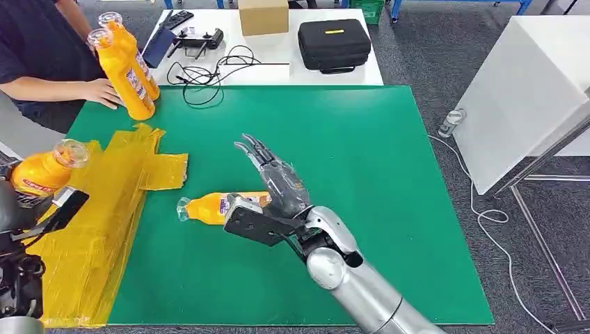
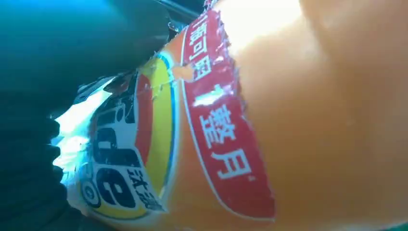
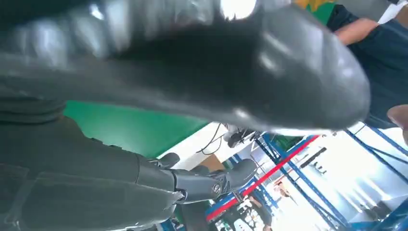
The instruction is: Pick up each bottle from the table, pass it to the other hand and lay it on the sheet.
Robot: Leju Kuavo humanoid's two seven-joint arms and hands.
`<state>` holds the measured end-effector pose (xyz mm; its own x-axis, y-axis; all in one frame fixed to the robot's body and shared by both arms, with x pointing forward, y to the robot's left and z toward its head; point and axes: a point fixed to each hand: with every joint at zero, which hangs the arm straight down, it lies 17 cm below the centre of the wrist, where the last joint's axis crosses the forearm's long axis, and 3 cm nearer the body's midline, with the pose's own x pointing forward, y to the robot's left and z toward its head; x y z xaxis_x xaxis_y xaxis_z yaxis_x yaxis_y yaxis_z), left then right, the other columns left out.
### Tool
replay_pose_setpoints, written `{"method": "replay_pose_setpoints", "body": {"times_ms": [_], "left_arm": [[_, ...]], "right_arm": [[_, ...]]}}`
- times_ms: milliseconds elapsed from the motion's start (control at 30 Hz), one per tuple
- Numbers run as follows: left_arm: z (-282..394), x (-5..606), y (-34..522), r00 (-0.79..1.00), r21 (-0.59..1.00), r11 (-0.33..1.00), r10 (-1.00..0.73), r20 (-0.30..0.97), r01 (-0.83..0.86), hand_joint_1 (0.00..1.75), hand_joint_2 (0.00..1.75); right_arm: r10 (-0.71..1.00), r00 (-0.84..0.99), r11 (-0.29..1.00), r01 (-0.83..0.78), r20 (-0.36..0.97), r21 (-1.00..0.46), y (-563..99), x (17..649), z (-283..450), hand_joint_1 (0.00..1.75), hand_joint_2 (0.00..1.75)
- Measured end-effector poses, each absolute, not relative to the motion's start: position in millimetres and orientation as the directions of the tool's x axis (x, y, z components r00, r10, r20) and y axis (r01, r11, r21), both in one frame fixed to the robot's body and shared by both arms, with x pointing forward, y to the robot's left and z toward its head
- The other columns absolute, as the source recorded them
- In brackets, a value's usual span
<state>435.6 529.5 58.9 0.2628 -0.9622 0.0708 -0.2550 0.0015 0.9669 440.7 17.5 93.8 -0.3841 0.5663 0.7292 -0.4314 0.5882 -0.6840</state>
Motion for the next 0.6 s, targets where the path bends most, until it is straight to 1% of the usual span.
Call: {"method": "replay_pose_setpoints", "body": {"times_ms": [67, 200, 433, 600], "left_arm": [[41.1, 426.0, 529.3, 0.288, 0.979, -0.015, -0.957, 0.044, -0.203, 1.75, 1.75], [5.4, 406.3, 511.3, 0.258, 0.993, -0.013, -0.966, 0.018, -0.116, 1.75, 1.75], [-39.5, 383.2, 452.1, 0.124, 0.999, 0.037, -0.992, 0.039, -0.025, 1.75, 1.75], [-52.4, 379.0, 417.5, 0.047, 0.999, 0.052, -0.998, 0.052, 0.004, 1.75, 1.75]], "right_arm": [[0.557, -0.391, 0.584, -0.443, 0.732, -0.681, 19.6, 439.5, 94.6, 0.0, 0.0], [0.542, -0.405, 0.579, -0.455, 0.736, -0.677, 21.4, 439.9, 97.7, 0.0, 0.0], [0.535, -0.415, 0.567, -0.469, 0.735, -0.677, 23.1, 442.3, 99.2, 0.0, 0.0], [0.537, -0.42, 0.562, -0.468, 0.731, -0.682, 22.7, 444.5, 99.1, 0.0, 0.0]]}}
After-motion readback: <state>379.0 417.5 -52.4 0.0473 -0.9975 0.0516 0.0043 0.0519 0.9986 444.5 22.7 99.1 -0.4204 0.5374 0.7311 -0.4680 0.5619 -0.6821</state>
